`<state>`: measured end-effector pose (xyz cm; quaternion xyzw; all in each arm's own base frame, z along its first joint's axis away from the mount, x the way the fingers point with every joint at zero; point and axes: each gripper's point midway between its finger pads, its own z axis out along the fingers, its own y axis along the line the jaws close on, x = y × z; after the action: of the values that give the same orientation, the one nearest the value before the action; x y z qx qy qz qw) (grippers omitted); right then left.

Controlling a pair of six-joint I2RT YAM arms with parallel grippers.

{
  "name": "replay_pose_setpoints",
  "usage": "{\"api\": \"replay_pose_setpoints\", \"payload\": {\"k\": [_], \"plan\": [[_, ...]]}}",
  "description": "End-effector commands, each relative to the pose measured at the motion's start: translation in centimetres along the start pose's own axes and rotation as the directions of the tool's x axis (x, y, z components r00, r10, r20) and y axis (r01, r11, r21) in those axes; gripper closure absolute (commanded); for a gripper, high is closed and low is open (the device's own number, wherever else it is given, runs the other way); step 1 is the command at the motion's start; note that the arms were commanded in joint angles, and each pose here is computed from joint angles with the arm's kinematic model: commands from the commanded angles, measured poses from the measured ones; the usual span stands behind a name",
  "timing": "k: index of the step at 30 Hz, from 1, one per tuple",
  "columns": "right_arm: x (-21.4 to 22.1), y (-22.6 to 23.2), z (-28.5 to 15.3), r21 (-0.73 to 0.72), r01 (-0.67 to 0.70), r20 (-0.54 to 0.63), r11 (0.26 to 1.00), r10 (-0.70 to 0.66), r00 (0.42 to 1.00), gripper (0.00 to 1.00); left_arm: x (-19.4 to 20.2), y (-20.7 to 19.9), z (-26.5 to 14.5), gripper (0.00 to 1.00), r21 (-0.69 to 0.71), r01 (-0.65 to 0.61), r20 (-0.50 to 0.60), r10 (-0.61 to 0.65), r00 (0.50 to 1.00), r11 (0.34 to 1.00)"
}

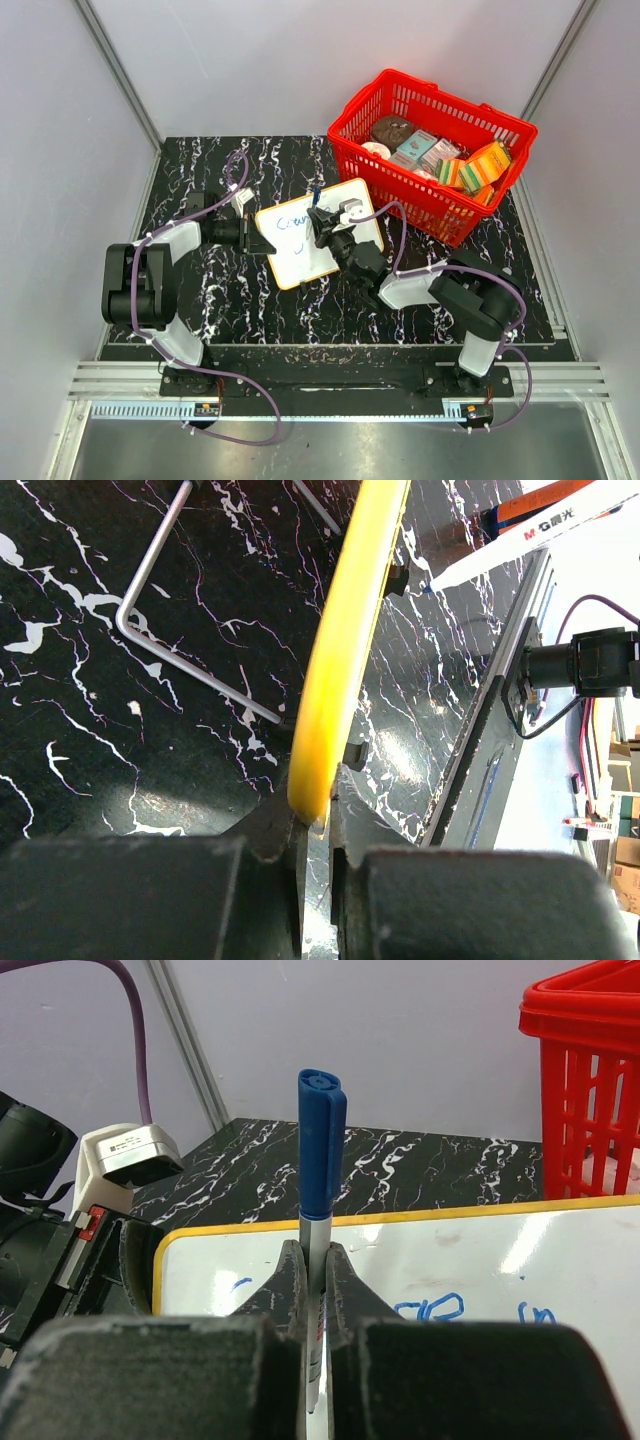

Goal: Write a sentence on the whiteboard

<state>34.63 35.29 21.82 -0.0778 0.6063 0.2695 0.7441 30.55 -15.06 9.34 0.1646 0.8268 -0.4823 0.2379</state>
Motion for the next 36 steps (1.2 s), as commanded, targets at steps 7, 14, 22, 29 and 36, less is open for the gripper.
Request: {"api": "replay_pose_setpoints", "payload": {"k": [7,14,22,29,36], "plan": [[-4.5,1.0,0.9,-0.045,-0.118,0.18,0.992,0.125,0.976,1.0,-0.7,3.6,-0.5,1.0,-0.183,-0.134,-0.013,0.134,0.991,0.974],[-3.7,1.1,0.8,-0.053,-0.135,0.16,0.989,0.142,0.977,1.0,-0.6,3.7,-0.4,1.0,-0.183,-0.13,-0.015,0.13,0.991,0.974],[-2.1,1.0,0.9,-0.043,-0.14,0.13,0.989,0.145,0.981,1.0,-0.7,3.7,-0.5,1.0,-0.185,-0.133,-0.014,0.132,0.991,0.974],[-2.1,0.7,1.2,-0.025,-0.137,0.14,0.99,0.139,0.98,1.0,-0.6,3.7,-0.4,1.0,-0.184,-0.129,-0.016,0.128,0.992,0.974],[-2.6,-0.3,1.4,0.032,-0.104,0.158,0.994,0.098,0.983,1.0,-0.7,3.6,-0.5,1.0,-0.183,-0.133,-0.014,0.132,0.991,0.974]]}}
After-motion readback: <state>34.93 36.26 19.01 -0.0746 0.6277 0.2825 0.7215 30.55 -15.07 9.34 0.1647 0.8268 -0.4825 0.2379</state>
